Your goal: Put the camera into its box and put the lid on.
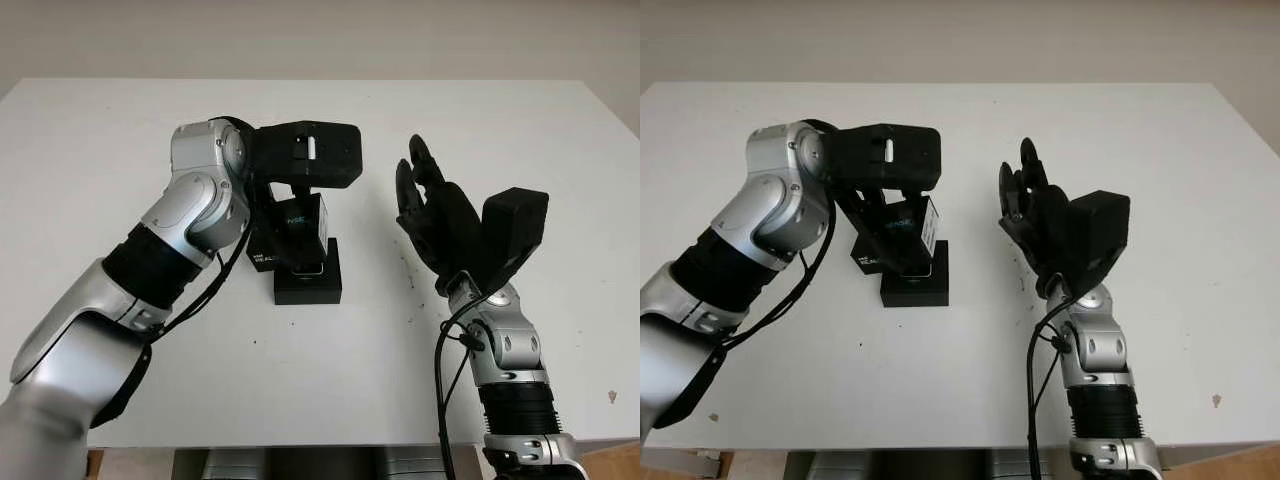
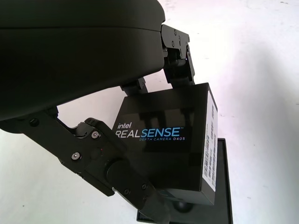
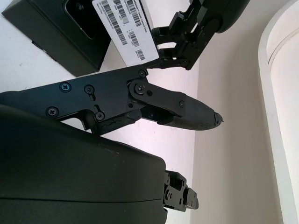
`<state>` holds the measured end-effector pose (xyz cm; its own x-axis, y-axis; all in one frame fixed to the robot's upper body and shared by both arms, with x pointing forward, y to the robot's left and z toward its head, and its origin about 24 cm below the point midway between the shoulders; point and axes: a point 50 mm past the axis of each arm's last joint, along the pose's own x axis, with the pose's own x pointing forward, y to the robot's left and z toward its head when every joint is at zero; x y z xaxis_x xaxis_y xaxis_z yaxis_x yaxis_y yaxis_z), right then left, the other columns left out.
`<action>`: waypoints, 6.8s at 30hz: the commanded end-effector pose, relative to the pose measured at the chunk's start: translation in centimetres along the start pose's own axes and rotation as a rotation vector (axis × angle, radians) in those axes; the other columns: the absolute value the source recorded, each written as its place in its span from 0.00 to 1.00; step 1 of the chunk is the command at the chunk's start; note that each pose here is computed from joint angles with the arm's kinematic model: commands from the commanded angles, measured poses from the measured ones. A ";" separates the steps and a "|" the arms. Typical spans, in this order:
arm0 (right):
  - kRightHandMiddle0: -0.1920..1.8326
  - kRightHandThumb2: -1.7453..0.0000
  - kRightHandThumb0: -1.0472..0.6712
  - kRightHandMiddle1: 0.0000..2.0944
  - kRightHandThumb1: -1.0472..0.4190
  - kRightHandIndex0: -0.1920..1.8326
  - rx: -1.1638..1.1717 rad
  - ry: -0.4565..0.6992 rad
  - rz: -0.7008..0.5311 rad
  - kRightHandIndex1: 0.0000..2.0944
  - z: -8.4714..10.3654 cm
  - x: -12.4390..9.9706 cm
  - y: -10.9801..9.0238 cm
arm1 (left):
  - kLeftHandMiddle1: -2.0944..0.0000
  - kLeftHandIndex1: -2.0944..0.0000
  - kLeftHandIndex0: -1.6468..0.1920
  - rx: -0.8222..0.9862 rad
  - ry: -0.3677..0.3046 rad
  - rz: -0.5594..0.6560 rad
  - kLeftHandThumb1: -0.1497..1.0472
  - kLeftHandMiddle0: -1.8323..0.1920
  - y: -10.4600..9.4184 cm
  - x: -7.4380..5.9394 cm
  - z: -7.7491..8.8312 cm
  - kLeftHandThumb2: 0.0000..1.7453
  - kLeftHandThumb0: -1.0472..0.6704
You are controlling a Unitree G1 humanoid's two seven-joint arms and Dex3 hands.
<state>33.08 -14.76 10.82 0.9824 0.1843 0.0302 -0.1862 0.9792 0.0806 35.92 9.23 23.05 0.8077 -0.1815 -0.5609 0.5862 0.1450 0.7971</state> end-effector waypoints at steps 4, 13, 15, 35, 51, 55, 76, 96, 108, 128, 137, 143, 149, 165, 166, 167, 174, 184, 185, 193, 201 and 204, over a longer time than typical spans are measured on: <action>0.02 0.64 0.25 0.03 0.00 0.02 0.010 -0.016 0.005 0.03 0.4 0.4 0.6 | 0.15 0.18 0.71 0.044 -0.033 0.007 0.91 0.59 0.6 -0.6 1.3 0.15 0.52; 0.02 0.64 0.25 0.03 0.00 0.01 0.009 -0.032 0.019 0.03 0.3 0.9 1.1 | 0.19 0.21 0.74 0.046 -0.029 -0.009 0.96 0.63 0.6 -1.0 1.7 0.10 0.51; 0.02 0.65 0.25 0.03 0.00 0.02 0.015 -0.036 0.020 0.03 0.3 1.0 1.2 | 0.18 0.19 0.73 0.057 -0.024 -0.011 0.97 0.63 0.5 -1.1 1.7 0.09 0.51; 0.03 0.65 0.24 0.03 0.00 0.02 0.035 -0.035 0.008 0.03 0.0 1.2 1.4 | 0.25 0.25 0.66 0.095 -0.013 -0.001 1.00 0.63 -1.6 0.0 1.1 0.06 0.50; 0.02 0.64 0.25 0.02 0.00 0.01 0.039 -0.047 0.006 0.02 -0.1 1.2 1.3 | 0.19 0.21 0.69 0.071 -0.015 -0.013 1.00 0.61 -2.7 1.0 0.7 0.08 0.50; 0.02 0.64 0.25 0.03 0.00 0.02 0.041 -0.047 0.003 0.02 0.0 1.3 1.4 | 0.18 0.24 0.73 0.021 -0.003 -0.029 1.00 0.61 -2.8 1.1 1.0 0.09 0.51; 0.02 0.65 0.24 0.03 0.00 0.02 0.056 -0.061 0.005 0.03 -0.2 1.8 1.8 | 0.14 0.27 0.73 -0.090 0.045 -0.133 0.99 0.61 -3.4 1.4 1.6 0.12 0.53; 0.02 0.65 0.25 0.03 0.00 0.02 0.068 -0.082 0.000 0.03 -0.4 2.2 2.3 | 0.16 0.30 1.00 -0.373 0.065 -0.086 1.00 0.75 -4.7 1.1 2.7 0.08 0.45; 0.03 0.65 0.24 0.03 0.00 0.02 0.072 -0.081 -0.012 0.03 -0.6 2.1 2.3 | 0.01 0.01 0.90 0.043 -0.065 -0.137 1.00 0.81 -5.6 -0.1 2.8 0.12 0.35; 0.03 0.65 0.23 0.03 0.00 0.02 0.038 -0.079 -0.012 0.03 -0.3 2.1 1.6 | 1.00 1.00 1.00 0.224 -0.155 -0.103 1.00 1.00 -8.4 -2.4 3.1 0.17 0.26; 0.03 0.65 0.24 0.02 0.00 0.02 0.027 -0.068 -0.011 0.02 -0.2 1.9 1.3 | 0.95 1.00 0.99 0.159 -0.146 -0.082 1.00 0.94 -8.3 -2.0 2.7 0.15 0.27; 0.03 0.65 0.24 0.03 0.00 0.02 0.024 -0.065 -0.012 0.02 -0.2 1.8 1.1 | 0.97 1.00 1.00 0.097 -0.175 -0.102 1.00 1.00 -8.3 -2.0 2.8 0.16 0.28; 0.03 0.65 0.24 0.03 0.00 0.02 0.019 -0.066 -0.015 0.03 -0.2 1.8 0.9 | 1.00 1.00 1.00 0.013 -0.207 -0.060 1.00 1.00 -8.0 -3.1 2.4 0.16 0.28; 0.02 0.65 0.24 0.02 0.00 0.02 0.007 -0.069 -0.010 0.02 -0.2 1.5 0.2 | 1.00 1.00 1.00 -0.273 -0.331 0.156 1.00 1.00 -7.6 -4.6 -2.4 0.30 0.24; 0.02 0.65 0.24 0.02 0.00 0.02 0.006 -0.066 -0.013 0.02 -0.2 1.5 0.2 | 1.00 1.00 1.00 -0.297 -0.345 0.177 1.00 1.00 -7.9 -4.5 -2.8 0.30 0.24; 0.02 0.65 0.24 0.02 0.00 0.02 0.004 -0.064 -0.013 0.02 -0.2 1.4 0.1 | 1.00 1.00 1.00 -0.331 -0.360 0.196 1.00 1.00 -8.1 -4.4 -3.2 0.30 0.24; 0.02 0.65 0.24 0.03 0.00 0.02 -0.002 -0.058 -0.019 0.03 -0.1 1.2 -0.3 | 1.00 1.00 1.00 -0.312 -0.407 0.421 1.00 1.00 -7.5 -4.0 -5.0 0.27 0.23; 0.02 0.64 0.25 0.03 0.00 0.02 -0.017 -0.046 -0.023 0.02 -0.2 0.5 -0.5 | 1.00 1.00 1.00 -0.163 -0.486 0.465 1.00 1.00 -5.2 -2.1 -7.2 0.29 0.20; 0.03 0.64 0.25 0.03 0.00 0.02 -0.017 -0.045 -0.025 0.03 -0.2 0.5 -0.6 | 1.00 1.00 1.00 -0.173 -0.502 0.450 1.00 1.00 -5.2 -1.9 -7.4 0.30 0.20; 0.03 0.64 0.25 0.03 0.00 0.02 -0.025 -0.035 -0.029 0.03 -0.2 0.3 -0.8 | 1.00 1.00 1.00 -0.015 -0.549 0.386 1.00 1.00 -5.8 -1.6 -7.4 0.32 0.20; 0.02 0.65 0.26 0.02 0.00 0.01 -0.021 -0.013 -0.021 0.02 -0.5 0.3 -0.8 | 0.97 0.97 0.96 -0.102 -0.550 0.240 1.00 0.96 -3.2 -0.3 -7.1 0.24 0.14; 0.02 0.65 0.26 0.02 0.00 0.02 -0.018 -0.007 -0.026 0.02 -0.7 0.2 -0.8 | 0.97 0.97 0.95 -0.119 -0.539 0.169 1.00 0.94 -1.8 0.3 -6.9 0.16 0.08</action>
<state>33.62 -15.19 10.05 0.9858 0.1640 0.0353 -0.1661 0.9838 0.0676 35.08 16.05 19.14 0.7728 -0.6006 -0.2050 0.4714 0.3270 0.8190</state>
